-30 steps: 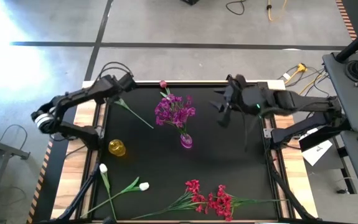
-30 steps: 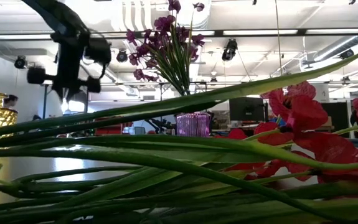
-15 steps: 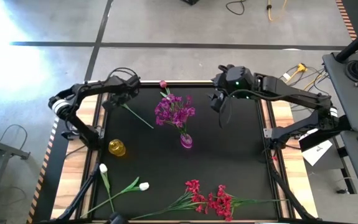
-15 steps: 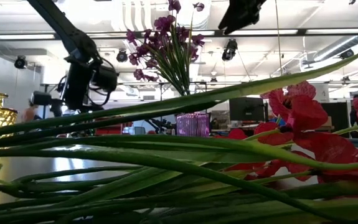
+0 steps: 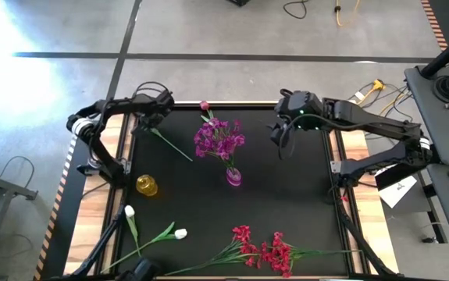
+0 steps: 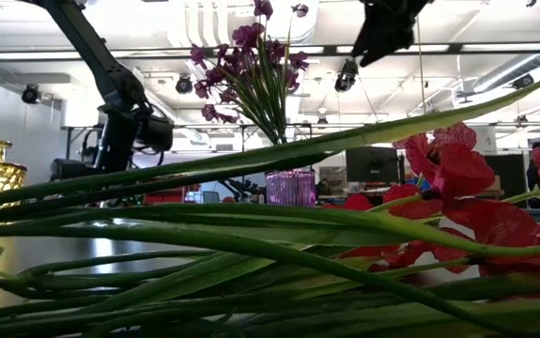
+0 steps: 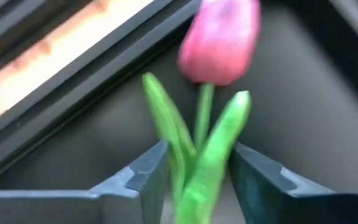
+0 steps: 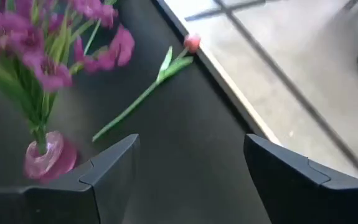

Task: Sort flowers into vase by color
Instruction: Put the left red tulip into the violet flower vase

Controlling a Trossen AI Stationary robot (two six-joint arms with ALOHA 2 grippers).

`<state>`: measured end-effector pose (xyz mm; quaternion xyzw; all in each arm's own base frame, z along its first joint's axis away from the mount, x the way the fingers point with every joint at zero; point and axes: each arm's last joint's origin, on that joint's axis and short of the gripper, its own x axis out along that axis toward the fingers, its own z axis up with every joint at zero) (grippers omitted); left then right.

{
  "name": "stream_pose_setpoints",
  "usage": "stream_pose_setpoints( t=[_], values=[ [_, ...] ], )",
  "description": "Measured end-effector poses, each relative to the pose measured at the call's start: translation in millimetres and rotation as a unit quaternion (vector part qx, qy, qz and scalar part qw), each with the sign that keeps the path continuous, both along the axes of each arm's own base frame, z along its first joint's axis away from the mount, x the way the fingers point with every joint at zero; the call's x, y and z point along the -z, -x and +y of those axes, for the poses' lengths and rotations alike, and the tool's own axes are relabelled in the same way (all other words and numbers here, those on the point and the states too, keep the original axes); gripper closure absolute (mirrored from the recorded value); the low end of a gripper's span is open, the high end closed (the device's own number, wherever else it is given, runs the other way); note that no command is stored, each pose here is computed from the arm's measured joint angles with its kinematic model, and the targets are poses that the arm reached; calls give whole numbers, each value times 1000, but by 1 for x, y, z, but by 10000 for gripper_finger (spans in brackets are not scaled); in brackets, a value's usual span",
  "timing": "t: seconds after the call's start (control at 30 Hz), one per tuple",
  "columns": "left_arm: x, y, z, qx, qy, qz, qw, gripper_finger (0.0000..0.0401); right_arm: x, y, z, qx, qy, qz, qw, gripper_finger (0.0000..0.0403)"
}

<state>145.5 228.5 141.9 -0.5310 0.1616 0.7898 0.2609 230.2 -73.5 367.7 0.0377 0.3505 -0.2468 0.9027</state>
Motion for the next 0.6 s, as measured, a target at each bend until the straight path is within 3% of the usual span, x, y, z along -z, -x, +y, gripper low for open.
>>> stream_pose_setpoints(
  t=[0.13, 0.33, 0.5, 0.6],
  values=[
    [6, -2, -3, -17, 6, -6, 1000, 303, -2, 9, 11, 4, -26, 2, 1000, 139],
    [8, -2, -12, 4, -16, -22, 1000, 389, -11, 18, 30, -19, -37, -26, 999, 165],
    [6, 0, -35, -6, -65, -88, 994, 394, -18, 27, 47, -32, -59, -58, 996, 184],
    [-2, 0, -53, 44, -103, -121, 986, 398, -23, 30, 60, -52, -74, -81, 993, 192]
  ],
)
